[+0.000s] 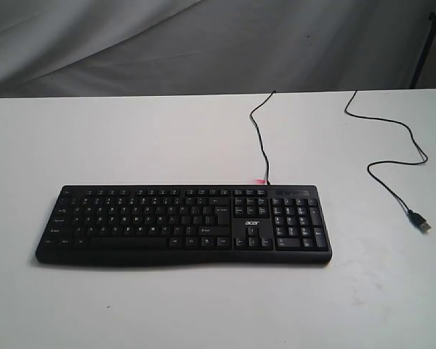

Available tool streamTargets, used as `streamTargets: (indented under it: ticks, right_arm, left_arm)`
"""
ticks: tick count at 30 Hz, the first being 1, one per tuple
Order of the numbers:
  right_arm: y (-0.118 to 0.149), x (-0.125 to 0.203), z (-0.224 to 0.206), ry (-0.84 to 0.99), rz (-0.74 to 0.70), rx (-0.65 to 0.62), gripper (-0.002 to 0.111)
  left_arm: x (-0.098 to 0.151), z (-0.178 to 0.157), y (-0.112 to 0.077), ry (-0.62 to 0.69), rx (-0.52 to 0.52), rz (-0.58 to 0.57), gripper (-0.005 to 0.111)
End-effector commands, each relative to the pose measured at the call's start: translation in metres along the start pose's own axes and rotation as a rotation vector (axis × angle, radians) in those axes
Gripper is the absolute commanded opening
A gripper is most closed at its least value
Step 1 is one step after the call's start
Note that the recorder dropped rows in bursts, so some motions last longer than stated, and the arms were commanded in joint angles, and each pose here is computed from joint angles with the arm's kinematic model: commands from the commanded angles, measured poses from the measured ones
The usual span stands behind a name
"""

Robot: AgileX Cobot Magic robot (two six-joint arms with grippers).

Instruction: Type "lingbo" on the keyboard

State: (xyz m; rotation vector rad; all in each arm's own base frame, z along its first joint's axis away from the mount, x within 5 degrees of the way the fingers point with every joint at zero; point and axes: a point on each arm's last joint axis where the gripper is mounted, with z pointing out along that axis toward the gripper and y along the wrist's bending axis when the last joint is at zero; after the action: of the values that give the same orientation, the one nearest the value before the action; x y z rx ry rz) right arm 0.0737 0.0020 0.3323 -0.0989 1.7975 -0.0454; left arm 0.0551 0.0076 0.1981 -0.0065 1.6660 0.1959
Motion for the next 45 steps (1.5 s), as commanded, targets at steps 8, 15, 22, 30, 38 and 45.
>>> streamTargets:
  ticks: [8,15,22,30,38,45]
  right_arm:
    - [0.002,-0.012,0.057,0.224,0.139,-0.050,0.000]
    - [0.026,-0.001,0.093,0.343,0.016,-0.218,0.000]
    - [0.074,-0.018,0.143,0.359,-0.194,-0.432,0.000]
    - [0.122,-0.032,0.197,0.371,-0.264,-0.530,0.000]
    - [0.158,-0.007,0.211,0.434,-0.266,-0.591,0.000]
    - [0.180,0.008,0.226,0.402,-0.262,-0.599,0.000]
  left_arm:
    - [0.001,0.001,0.000,0.003,0.004,-0.003,0.001]
    - [0.001,0.001,0.000,0.003,0.004,-0.003,0.001]
    - [0.001,0.001,0.000,0.003,0.004,-0.003,0.001]
    - [0.001,0.001,0.000,0.003,0.004,-0.003,0.001]
    - [0.001,0.001,0.000,0.003,0.004,-0.003,0.001]
    - [0.001,0.001,0.000,0.003,0.004,-0.003,0.001]
